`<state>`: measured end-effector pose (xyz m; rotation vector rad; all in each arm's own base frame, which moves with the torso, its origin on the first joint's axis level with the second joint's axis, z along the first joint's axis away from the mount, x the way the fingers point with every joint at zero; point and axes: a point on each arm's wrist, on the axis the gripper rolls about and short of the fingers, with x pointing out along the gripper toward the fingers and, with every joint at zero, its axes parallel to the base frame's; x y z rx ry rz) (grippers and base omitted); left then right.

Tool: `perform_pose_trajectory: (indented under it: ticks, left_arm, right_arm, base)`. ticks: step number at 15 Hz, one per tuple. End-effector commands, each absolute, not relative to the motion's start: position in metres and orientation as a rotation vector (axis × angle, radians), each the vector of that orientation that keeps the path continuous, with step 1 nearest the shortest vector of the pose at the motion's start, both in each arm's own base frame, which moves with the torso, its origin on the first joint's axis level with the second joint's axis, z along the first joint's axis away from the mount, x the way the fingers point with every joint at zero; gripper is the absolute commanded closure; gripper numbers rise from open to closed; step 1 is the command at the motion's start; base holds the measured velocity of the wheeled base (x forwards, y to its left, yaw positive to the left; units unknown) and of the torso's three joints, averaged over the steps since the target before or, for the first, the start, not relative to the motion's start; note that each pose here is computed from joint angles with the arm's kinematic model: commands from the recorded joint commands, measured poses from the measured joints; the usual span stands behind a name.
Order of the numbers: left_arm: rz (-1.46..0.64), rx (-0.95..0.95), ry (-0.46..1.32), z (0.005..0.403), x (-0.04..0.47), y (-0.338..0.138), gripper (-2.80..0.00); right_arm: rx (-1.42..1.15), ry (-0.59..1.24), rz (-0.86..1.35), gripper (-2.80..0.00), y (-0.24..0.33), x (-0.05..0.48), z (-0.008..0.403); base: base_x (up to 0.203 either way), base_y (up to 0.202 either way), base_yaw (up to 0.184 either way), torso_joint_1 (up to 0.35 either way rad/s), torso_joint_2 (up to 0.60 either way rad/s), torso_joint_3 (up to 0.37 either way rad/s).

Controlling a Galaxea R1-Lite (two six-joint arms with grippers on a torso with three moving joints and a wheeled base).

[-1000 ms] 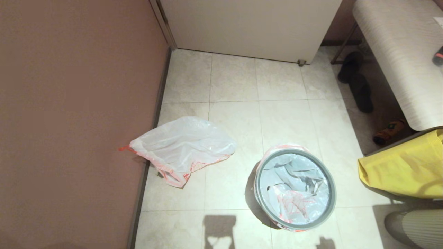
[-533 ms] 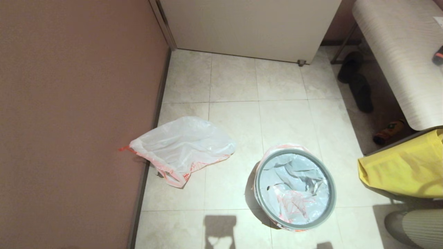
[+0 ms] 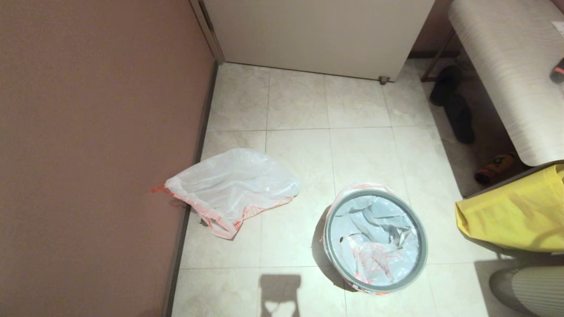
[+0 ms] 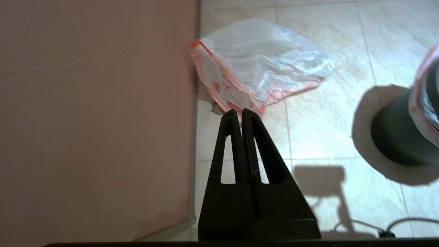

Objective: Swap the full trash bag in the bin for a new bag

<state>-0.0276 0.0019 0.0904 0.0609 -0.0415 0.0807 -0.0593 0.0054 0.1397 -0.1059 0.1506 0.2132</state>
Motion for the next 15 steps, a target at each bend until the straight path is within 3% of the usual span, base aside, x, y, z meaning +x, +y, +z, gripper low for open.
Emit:
perform_pose_trajectory:
  ticks: [1,6,15]
  left_arm:
    - [0.022,0.068,-0.011,0.081,-0.025,0.001,0.00]
    - [-0.023,0.055,0.006,0.075,-0.023,0.000,0.00]
    - [-0.009,0.025,0.004,0.076,-0.023,0.000,0.00]
  right_arm:
    - [-0.118,0.105,0.200,0.00,0.005,-0.060,0.122]
    - [-0.125,-0.003,0.040,0.00,0.001,-0.024,0.079]
    - [-0.044,0.003,0.008,0.00,0.001,-0.023,0.075]
  base:
    - [0.000,0.000,0.000,0.000,0.00,0.000]
    - [0.000,0.000,0.000,0.000,0.00,0.000]
    - [0.000,0.000,0.000,0.000,0.00,0.000]
